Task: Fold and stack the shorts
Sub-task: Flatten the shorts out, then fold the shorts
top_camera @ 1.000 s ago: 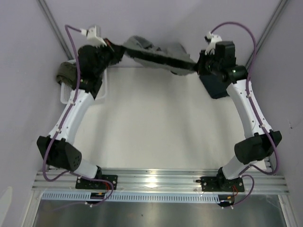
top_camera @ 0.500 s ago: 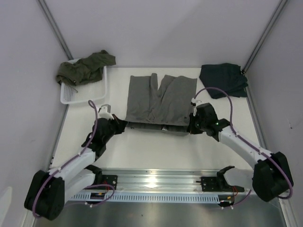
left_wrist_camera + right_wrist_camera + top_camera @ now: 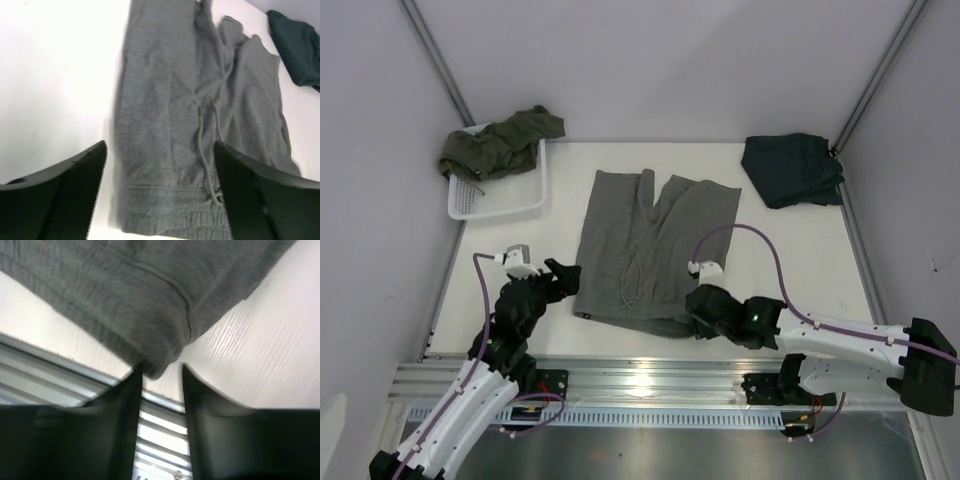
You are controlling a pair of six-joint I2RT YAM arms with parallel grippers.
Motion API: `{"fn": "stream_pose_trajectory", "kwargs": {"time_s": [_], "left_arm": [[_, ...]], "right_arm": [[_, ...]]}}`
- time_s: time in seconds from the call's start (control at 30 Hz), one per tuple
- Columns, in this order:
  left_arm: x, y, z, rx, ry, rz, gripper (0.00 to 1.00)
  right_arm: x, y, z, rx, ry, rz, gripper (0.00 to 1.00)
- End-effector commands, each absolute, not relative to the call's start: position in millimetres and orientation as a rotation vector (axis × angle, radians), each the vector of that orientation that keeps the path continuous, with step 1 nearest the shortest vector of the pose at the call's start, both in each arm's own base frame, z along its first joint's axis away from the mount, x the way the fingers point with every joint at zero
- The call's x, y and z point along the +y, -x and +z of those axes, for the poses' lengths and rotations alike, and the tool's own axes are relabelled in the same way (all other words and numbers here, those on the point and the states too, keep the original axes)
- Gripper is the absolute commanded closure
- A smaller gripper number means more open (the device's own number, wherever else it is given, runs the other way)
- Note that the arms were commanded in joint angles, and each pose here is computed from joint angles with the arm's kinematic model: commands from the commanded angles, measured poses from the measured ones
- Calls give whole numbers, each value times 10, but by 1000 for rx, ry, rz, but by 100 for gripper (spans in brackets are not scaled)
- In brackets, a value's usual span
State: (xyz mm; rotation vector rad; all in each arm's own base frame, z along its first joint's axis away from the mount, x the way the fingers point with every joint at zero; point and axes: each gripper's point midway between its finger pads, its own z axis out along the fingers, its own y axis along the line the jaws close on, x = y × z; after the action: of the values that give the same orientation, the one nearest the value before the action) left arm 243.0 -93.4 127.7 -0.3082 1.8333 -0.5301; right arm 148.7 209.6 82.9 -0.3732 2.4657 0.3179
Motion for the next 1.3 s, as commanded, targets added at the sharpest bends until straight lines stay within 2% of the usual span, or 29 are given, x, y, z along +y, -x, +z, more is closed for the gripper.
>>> {"fn": "stream_pose_trajectory", "kwargs": {"time_s": [0.0, 0.03, 0.17, 0.23, 0.27, 0.33, 0.4, 0.43, 0.5, 0.57, 0.73, 0.83, 0.87, 1.07, 1.17, 1.2, 1.27], "left_arm": [[-691, -2270, 1155, 1893, 389, -412, 10], [-624, -2256, 1243, 1853, 410, -398, 2], [-649, -2250, 1362, 1809, 416, -442, 1], [-688, -2311, 1414, 1804, 398, -446, 1], [-701, -2355, 1337, 1854, 389, -413, 1], [-736, -2461, 1437, 1859, 379, -400, 1], [-814, -2554, 1287, 1947, 340, -368, 1], [-861, -2654, 1471, 1918, 326, -380, 1], [-905, -2758, 1346, 1994, 311, -347, 1], [-912, -2945, 1527, 1985, 326, -361, 1], [-762, -3281, 1630, 2011, 448, -411, 1], [-580, -3346, 1799, 1949, 558, -439, 1], [-529, -3350, 1852, 1927, 582, -443, 1], [6, -3190, 2177, 1774, 791, -402, 1], [194, -3040, 2378, 1682, 825, -396, 1], [242, -3001, 2439, 1662, 832, -387, 1], [244, -2913, 2548, 1646, 813, -382, 1]], "right_arm": [[2045, -1356, 892, 2417, 306, 233, 56], [2088, -1207, 895, 2409, 371, 241, 55], [2163, -1063, 1011, 2365, 372, 287, 53], [2200, -1052, 1140, 2336, 345, 337, 38], [2211, -1060, 1207, 2323, 324, 367, 26], [2313, -1072, 1302, 2296, 323, 429, 25], [2500, -1103, 1392, 2258, 349, 499, 21], [2600, -1106, 1441, 2261, 359, 537, 20], [2867, -1138, 1432, 2250, 398, 564, 17], [3087, -1195, 1497, 2225, 451, 556, 15], [3729, -1441, 1260, 2198, 525, 509, 19], [4086, -1605, 1291, 2158, 484, 559, 29], [4178, -1648, 1108, 2176, 499, 529, 34], [4828, -1813, 1077, 2171, 491, 609, 46], [5048, -1918, 1006, 2178, 485, 636, 46], [5082, -1946, 840, 2206, 498, 614, 45], [5234, -1974, 897, 2200, 501, 633, 41]]}}
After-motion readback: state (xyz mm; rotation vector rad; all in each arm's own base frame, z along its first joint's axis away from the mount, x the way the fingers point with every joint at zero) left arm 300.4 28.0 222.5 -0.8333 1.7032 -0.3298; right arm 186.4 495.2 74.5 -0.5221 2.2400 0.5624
